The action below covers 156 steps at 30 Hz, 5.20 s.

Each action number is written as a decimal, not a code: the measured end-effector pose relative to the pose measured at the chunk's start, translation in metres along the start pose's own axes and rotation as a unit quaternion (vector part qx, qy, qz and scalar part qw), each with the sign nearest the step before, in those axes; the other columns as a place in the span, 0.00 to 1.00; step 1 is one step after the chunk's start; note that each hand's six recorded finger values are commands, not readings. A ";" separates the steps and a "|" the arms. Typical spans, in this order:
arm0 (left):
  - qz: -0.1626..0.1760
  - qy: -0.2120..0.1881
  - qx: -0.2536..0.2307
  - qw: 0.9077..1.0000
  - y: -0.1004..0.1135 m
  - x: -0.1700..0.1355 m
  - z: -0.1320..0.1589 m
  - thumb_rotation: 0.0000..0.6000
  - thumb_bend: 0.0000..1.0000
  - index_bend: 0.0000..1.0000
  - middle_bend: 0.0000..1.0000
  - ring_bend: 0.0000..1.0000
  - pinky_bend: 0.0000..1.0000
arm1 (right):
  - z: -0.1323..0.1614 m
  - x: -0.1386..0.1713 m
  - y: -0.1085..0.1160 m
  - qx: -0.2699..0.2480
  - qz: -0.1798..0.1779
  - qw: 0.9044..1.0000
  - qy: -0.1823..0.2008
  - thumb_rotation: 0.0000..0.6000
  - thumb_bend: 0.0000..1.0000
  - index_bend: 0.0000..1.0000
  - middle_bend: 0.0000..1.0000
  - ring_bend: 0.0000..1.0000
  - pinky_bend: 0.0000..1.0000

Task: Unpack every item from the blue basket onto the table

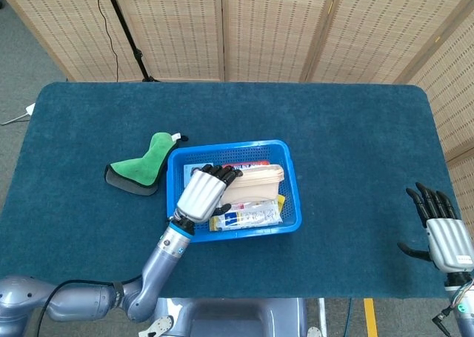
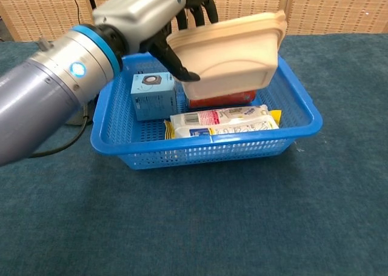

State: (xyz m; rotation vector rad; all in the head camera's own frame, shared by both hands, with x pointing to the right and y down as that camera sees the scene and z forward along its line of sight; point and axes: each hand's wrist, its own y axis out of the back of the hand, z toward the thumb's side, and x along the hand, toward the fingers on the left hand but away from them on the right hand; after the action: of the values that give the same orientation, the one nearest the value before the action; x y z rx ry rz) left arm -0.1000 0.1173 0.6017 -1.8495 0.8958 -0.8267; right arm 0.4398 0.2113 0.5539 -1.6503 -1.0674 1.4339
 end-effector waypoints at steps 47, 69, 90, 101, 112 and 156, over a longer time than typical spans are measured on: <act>-0.026 0.233 -0.003 0.972 0.139 -0.180 -0.262 1.00 0.10 0.00 0.00 0.00 0.00 | 0.106 -0.038 0.020 -0.015 0.020 0.989 0.144 1.00 0.00 0.00 0.00 0.00 0.00; -0.001 0.263 0.016 0.965 0.155 -0.228 -0.257 1.00 0.10 0.00 0.00 0.00 0.00 | 0.289 -0.136 -0.046 0.080 0.058 0.964 0.248 1.00 0.00 0.00 0.02 0.01 0.11; -0.007 0.278 0.018 0.960 0.148 -0.220 -0.259 1.00 0.11 0.00 0.00 0.00 0.00 | 0.309 -0.198 -0.115 0.101 0.082 0.965 0.229 1.00 0.00 0.19 0.24 0.24 0.31; -0.009 0.283 0.018 0.959 0.146 -0.220 -0.262 1.00 0.11 0.00 0.00 0.00 0.00 | 0.310 -0.208 -0.135 0.116 0.109 0.961 0.224 1.00 0.00 0.20 0.25 0.24 0.33; -0.012 0.286 0.017 0.958 0.144 -0.219 -0.262 1.00 0.11 0.00 0.00 0.00 0.00 | 0.303 -0.219 -0.150 0.141 0.136 0.959 0.205 1.00 0.00 0.30 0.35 0.35 0.38; -0.033 0.271 0.025 0.962 0.132 -0.216 -0.253 1.00 0.11 0.00 0.00 0.00 0.00 | 0.175 -0.254 0.005 0.129 -0.025 0.987 0.090 1.00 0.29 0.51 0.56 0.55 0.47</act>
State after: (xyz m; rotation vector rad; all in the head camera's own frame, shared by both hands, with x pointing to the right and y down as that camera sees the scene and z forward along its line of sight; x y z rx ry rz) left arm -0.4511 0.1460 0.5388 -1.6373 1.1363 -1.4238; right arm 0.2548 -0.0238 0.6302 -1.5235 -0.7816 1.3030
